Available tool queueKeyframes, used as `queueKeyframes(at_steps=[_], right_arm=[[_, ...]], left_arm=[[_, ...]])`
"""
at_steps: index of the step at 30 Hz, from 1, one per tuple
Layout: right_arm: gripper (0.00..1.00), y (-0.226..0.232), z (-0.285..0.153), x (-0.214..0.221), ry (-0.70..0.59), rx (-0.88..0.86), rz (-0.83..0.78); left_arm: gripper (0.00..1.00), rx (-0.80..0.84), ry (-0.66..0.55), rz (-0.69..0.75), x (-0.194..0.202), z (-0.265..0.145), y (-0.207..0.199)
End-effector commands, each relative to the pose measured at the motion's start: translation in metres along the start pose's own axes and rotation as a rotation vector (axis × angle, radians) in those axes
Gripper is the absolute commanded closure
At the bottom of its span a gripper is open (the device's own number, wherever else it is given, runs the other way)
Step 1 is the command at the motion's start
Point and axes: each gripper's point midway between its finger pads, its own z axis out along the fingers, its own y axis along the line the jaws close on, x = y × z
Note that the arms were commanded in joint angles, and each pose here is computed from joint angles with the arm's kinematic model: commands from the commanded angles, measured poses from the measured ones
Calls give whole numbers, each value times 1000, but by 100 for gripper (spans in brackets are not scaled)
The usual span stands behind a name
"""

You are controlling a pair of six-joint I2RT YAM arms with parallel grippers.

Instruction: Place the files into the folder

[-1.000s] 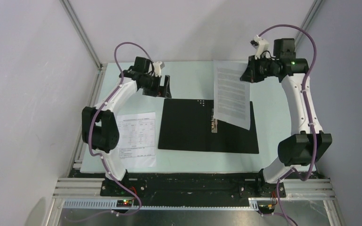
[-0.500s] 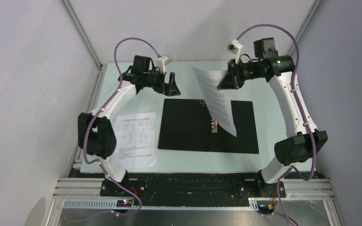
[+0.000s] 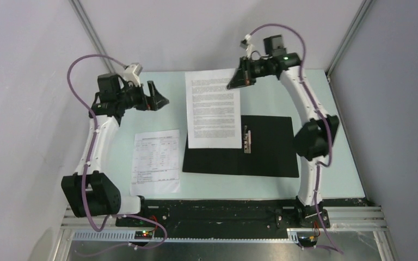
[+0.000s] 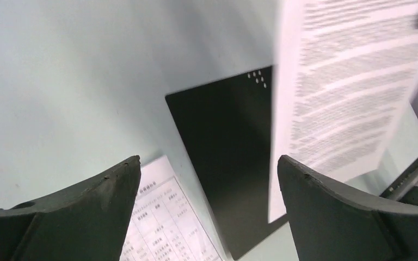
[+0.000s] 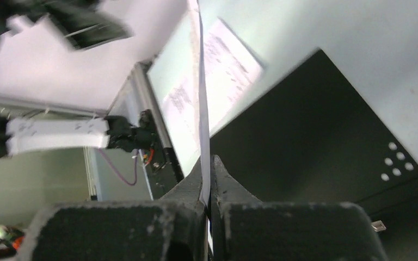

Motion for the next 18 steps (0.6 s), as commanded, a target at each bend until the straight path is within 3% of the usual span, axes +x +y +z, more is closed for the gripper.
queueKeyframes(at_steps=[1, 3, 5, 6, 9, 13, 18], right_arm=[[100, -87, 68, 22, 69, 184, 187], [100, -123, 89, 35, 96, 256, 212], [83, -153, 107, 47, 113, 296, 233], [63, -161, 113, 53, 124, 295, 242], [38, -191, 127, 87, 199, 319, 266], [28, -196, 119, 101, 236, 364, 287], [27, -192, 113, 107, 238, 361, 352]], left_arm=[[0, 9, 115, -150, 46, 7, 3], [1, -15, 174, -288, 67, 18, 10], [1, -20, 227, -386, 86, 26, 13], [1, -31, 249, -415, 94, 30, 17], [2, -88, 315, -445, 122, 39, 25], [2, -131, 406, -449, 157, 50, 28], [2, -201, 480, -431, 185, 62, 28]])
